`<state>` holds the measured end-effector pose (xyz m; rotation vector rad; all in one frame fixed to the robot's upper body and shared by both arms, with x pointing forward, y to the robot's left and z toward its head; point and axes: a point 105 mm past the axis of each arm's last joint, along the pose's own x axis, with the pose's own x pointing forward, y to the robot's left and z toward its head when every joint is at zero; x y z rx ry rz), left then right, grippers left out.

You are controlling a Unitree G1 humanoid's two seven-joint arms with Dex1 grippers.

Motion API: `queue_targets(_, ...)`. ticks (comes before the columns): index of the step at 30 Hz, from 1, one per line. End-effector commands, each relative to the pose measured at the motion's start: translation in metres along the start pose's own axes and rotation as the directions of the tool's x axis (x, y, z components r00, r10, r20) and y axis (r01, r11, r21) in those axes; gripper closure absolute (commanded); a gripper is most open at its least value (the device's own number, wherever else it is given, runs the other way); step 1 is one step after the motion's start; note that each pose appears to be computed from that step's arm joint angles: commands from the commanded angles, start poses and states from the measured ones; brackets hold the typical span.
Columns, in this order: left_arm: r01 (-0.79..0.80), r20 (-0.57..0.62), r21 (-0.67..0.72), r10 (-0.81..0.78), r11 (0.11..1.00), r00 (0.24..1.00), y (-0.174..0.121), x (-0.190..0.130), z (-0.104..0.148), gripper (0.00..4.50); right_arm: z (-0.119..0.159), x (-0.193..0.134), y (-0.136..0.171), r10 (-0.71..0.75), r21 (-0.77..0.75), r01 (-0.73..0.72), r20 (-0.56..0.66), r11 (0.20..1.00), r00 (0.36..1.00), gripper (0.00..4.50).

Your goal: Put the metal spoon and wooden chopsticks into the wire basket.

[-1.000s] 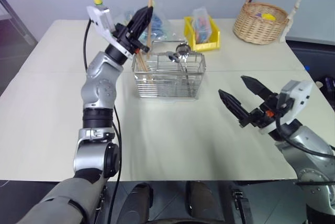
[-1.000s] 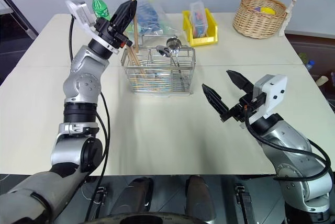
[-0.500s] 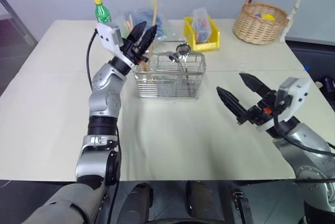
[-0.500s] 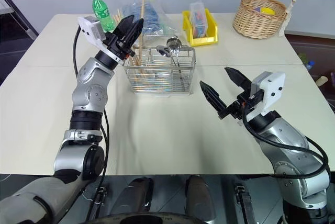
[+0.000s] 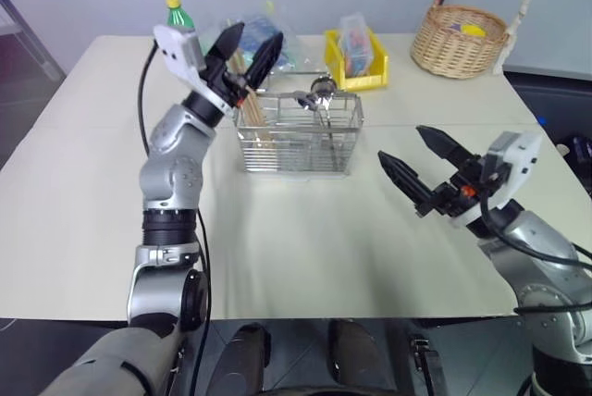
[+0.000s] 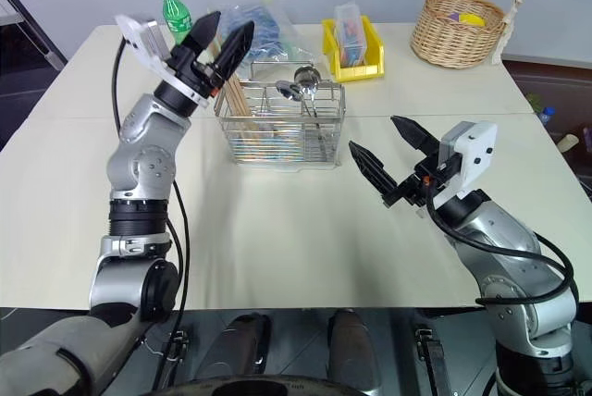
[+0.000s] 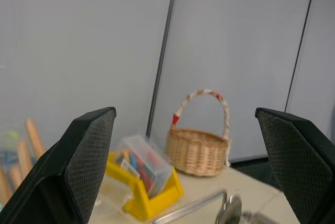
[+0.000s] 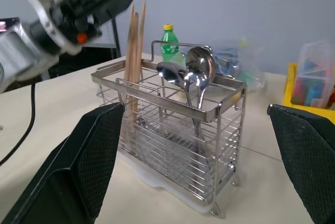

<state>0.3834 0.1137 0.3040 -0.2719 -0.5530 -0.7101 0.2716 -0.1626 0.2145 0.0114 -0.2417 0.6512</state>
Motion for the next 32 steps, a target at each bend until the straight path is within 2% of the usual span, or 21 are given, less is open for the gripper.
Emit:
queue_targets(1, -0.014, 0.055, 0.087, 0.009, 0.996, 0.998, 0.003, -0.002, 0.042, 0.04, 0.009, 0.002, -0.005, 0.012, -0.04, -0.011, 0.025, 0.999, 1.0, 0.0)
queue_targets(4, -0.047, -0.008, 0.163, 0.049, 0.985, 0.999, 0.015, -0.02, 0.055, 0.04, 0.008, 0.003, -0.009, 0.026, -0.045, -0.025, 0.016, 0.999, 1.0, 0.0)
queue_targets(7, -0.063, -0.075, 0.189, 0.079, 0.98, 0.994, 0.021, -0.037, 0.057, 0.04, 0.008, 0.003, -0.01, 0.041, -0.047, -0.041, 0.009, 0.998, 0.999, 0.0)
queue_targets(11, -0.034, -0.203, 0.157, 0.066, 0.987, 0.977, 0.018, -0.075, 0.057, 0.04, 0.006, 0.001, -0.009, 0.104, -0.043, -0.105, -0.023, 0.994, 0.994, 0.0)
queue_targets(13, -0.034, -0.238, 0.153, 0.07, 0.988, 0.969, 0.015, -0.084, 0.054, 0.04, 0.004, 0.001, -0.008, 0.121, -0.036, -0.122, -0.03, 0.992, 0.992, 0.0)
queue_targets(21, -0.035, -0.381, 0.044, 0.049, 0.998, 0.923, -0.004, -0.121, 0.013, 0.04, -0.005, -0.001, 0.016, 0.285, 0.038, -0.283, -0.068, 0.958, 0.956, 0.0)
queue_targets(27, -0.089, -0.445, -0.018, 0.071, 0.996, 0.893, -0.014, -0.152, -0.007, 0.04, -0.002, -0.004, 0.025, 0.321, 0.057, -0.318, -0.071, 0.946, 0.944, 0.0)
queue_targets(32, -0.103, -0.476, -0.046, 0.069, 0.994, 0.877, -0.027, -0.166, -0.018, 0.04, -0.006, -0.008, 0.029, 0.324, 0.069, -0.319, -0.083, 0.945, 0.943, 0.0)
